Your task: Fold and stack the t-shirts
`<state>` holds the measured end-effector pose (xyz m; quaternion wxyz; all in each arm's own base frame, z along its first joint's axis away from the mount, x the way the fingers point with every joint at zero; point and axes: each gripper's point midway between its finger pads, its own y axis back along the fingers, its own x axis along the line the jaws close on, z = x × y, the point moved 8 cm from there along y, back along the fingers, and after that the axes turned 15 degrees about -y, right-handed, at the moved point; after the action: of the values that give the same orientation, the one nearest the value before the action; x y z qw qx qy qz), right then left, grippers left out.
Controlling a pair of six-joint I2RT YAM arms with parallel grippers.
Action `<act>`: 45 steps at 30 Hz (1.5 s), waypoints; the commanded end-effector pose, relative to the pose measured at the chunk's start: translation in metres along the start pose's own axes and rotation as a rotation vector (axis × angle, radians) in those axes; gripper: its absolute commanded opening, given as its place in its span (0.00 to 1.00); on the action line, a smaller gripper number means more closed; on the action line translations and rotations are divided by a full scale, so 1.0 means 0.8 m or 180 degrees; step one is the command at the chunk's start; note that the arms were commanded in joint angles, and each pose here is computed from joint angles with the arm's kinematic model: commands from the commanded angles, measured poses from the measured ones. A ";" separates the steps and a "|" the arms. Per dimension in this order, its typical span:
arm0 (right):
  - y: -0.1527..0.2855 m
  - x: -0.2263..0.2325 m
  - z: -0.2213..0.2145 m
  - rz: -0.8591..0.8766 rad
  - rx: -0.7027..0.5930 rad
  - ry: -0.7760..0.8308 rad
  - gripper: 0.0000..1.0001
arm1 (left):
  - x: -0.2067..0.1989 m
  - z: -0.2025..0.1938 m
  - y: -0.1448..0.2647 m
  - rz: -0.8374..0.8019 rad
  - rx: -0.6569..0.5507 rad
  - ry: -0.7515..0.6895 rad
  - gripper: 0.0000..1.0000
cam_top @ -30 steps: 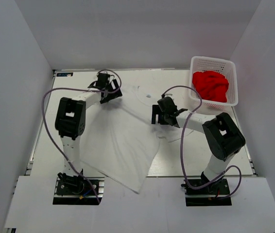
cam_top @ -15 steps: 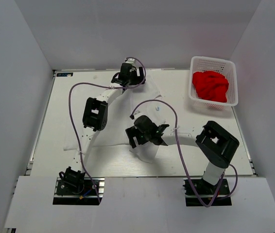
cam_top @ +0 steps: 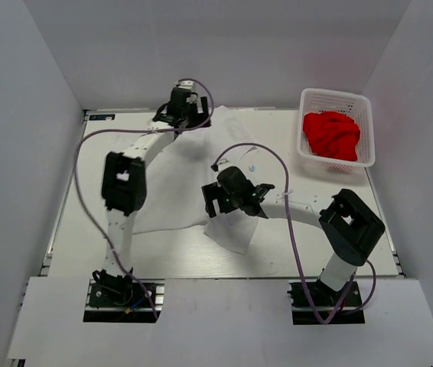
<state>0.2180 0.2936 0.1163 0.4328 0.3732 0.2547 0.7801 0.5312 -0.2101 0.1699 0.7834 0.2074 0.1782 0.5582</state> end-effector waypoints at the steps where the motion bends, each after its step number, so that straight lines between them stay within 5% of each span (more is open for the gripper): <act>1: -0.002 0.014 0.046 0.0202 -0.0253 -0.0201 0.90 | 0.043 0.063 0.156 0.0865 -0.0359 0.0275 1.00; 4: -0.023 0.005 0.078 0.0093 -0.0319 -0.0307 0.90 | 0.068 -0.050 0.226 0.1440 0.0025 0.0649 1.00; 9: -0.064 -0.023 0.098 0.0069 -0.0118 -0.0491 0.90 | 0.066 -0.144 0.296 0.1612 0.0253 0.1450 1.00; 14: -0.096 -0.069 0.104 -0.0230 0.0003 -0.0703 0.90 | 0.073 -0.230 0.336 0.2077 0.0772 0.1690 1.00; 19: -0.104 -0.120 0.100 -0.0466 0.0066 -0.0992 0.90 | 0.062 -0.267 0.359 0.1887 0.0826 0.1870 1.00; 28: -0.108 -0.188 0.135 -0.0768 0.0000 -0.1320 0.90 | 0.068 -0.252 0.358 0.2003 0.0641 0.1892 1.00; 36: -0.083 -0.157 0.214 -0.0259 -0.0464 -0.0971 0.90 | 0.081 -0.237 0.350 0.2210 0.0851 0.2026 1.00; 39: -0.058 -0.153 0.234 -0.0409 -0.0775 -0.0900 0.90 | 0.075 -0.267 0.369 0.2352 0.1316 0.2285 1.00; 45: -0.001 -0.131 0.234 -0.0221 -0.1070 -0.0799 0.90 | 0.054 -0.323 0.407 0.2170 0.1472 0.2673 1.00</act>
<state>0.4078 0.2179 0.1346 0.5486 0.4278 0.1384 0.7049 0.1828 -0.0414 0.1300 0.3891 0.1868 0.4680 0.7712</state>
